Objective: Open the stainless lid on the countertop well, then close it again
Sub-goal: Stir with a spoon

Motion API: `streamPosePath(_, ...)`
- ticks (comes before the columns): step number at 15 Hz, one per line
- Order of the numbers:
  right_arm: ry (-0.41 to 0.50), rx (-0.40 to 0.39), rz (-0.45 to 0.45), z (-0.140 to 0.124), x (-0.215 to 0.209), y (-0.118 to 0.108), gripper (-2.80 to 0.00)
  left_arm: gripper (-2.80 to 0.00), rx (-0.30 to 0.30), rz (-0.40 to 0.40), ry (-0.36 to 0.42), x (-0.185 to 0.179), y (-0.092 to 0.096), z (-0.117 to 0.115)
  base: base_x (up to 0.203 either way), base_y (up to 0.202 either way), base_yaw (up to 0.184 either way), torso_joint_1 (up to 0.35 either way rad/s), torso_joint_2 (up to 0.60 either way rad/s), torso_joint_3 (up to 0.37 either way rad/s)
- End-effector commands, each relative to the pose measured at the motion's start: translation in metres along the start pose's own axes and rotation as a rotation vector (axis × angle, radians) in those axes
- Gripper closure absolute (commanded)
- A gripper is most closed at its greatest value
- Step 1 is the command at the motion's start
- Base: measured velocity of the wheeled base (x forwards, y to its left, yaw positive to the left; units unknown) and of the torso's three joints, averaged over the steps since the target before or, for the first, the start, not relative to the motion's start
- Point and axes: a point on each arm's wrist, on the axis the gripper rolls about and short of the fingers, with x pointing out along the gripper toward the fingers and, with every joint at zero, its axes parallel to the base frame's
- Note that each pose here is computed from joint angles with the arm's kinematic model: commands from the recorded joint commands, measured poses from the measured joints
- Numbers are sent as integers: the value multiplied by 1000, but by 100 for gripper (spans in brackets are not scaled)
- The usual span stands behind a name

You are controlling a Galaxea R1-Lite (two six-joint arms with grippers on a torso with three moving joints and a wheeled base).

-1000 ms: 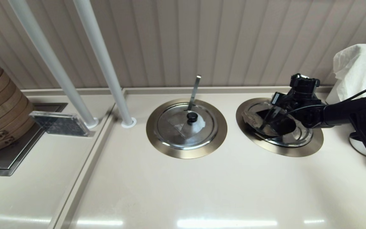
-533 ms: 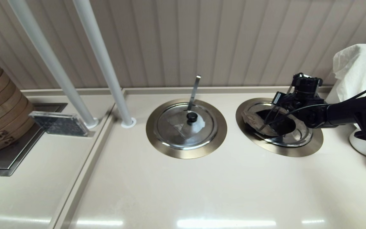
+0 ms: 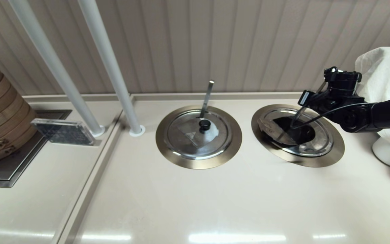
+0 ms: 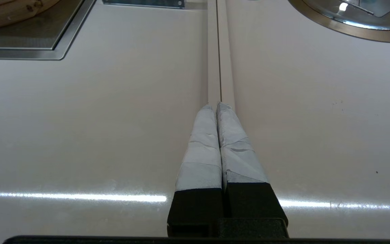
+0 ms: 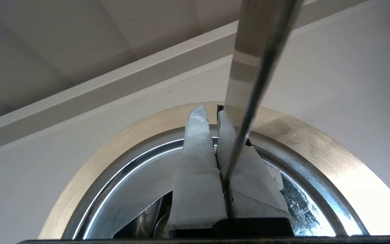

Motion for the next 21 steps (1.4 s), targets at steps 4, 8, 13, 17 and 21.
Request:
streamPosePath(4, -54, 11, 36, 36, -35, -7, 0, 0, 0, 1, 0, 0, 0, 0, 0, 0, 0, 0, 0, 0)
streamPosePath(8, 0, -131, 74, 27, -50, -9, 0, 0, 0, 1, 0, 0, 0, 0, 0, 0, 0, 0, 0, 0)
streamPosePath(13, 30, -246, 117, 23, -66, -14, 0, 0, 0, 1, 0, 0, 0, 0, 0, 0, 0, 0, 0, 0)
streamPosePath(17, 64, -305, 86, 12, -53, -25, 0, 0, 0, 1, 0, 0, 0, 0, 0, 0, 0, 0, 0, 0)
streamPosePath(21, 30, -250, 75, 18, -48, -23, 0, 0, 0, 1, 0, 0, 0, 0, 0, 0, 0, 0, 0, 0)
